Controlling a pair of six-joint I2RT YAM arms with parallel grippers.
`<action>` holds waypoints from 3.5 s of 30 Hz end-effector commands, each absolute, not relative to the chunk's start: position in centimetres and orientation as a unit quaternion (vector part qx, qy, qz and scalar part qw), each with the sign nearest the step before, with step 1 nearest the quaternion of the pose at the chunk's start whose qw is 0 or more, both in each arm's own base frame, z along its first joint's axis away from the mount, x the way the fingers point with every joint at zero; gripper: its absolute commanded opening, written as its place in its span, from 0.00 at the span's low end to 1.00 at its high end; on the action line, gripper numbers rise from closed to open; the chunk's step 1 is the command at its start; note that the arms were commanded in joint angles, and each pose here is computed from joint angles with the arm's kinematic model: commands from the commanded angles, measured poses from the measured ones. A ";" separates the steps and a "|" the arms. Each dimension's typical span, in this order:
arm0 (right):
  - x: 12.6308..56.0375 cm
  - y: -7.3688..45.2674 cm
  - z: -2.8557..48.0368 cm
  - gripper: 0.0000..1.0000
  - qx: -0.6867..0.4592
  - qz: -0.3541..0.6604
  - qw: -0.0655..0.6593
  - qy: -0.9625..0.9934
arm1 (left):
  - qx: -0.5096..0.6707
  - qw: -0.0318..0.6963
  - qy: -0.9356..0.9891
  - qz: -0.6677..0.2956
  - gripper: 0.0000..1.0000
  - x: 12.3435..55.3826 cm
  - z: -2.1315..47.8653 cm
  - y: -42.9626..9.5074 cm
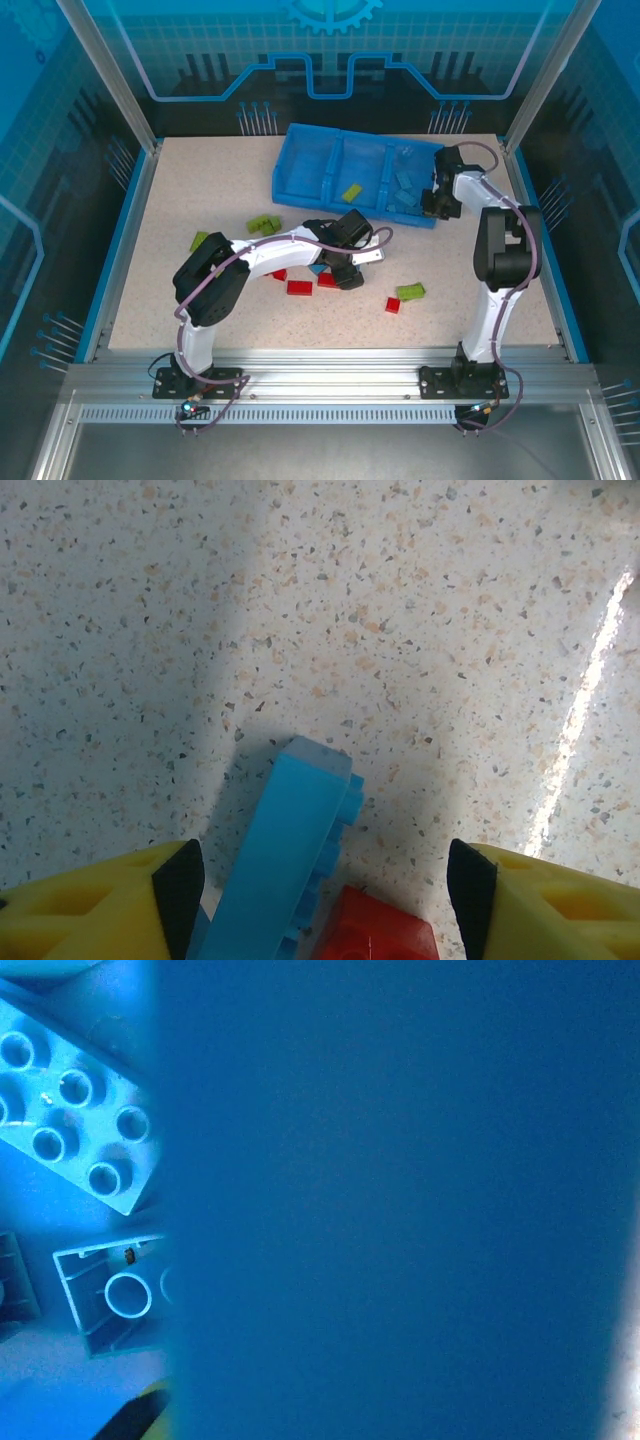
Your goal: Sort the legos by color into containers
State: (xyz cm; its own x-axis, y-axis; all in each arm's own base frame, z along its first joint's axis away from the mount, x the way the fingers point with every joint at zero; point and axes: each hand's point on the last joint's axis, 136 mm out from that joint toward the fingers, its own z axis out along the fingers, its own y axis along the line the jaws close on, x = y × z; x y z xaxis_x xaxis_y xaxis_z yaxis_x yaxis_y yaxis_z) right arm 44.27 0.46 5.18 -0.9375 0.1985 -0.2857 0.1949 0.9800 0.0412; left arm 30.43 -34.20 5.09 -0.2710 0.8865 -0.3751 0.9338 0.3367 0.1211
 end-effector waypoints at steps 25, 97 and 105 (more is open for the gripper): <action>37.7 2.5 5.7 0.14 0.057 0.037 0.115 0.991 | 0.607 0.176 0.773 -0.052 0.60 30.8 2.2 -34.7; 21.6 8.4 8.0 0.93 0.051 0.107 0.143 0.983 | 0.172 0.350 0.909 -0.147 0.99 39.7 19.4 -39.5; 21.4 8.9 5.3 0.94 0.019 0.049 0.113 0.992 | 0.073 0.319 0.936 -0.130 0.99 38.5 17.2 -30.1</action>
State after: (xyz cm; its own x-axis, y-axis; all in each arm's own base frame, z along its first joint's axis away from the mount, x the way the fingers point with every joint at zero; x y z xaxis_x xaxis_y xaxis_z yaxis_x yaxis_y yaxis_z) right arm 21.51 9.61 6.30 -0.9701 0.0450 -0.2385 0.0060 0.9868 0.1616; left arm 39.00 -33.10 17.07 -0.7648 0.1442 -0.6279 0.3134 0.9348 -0.1670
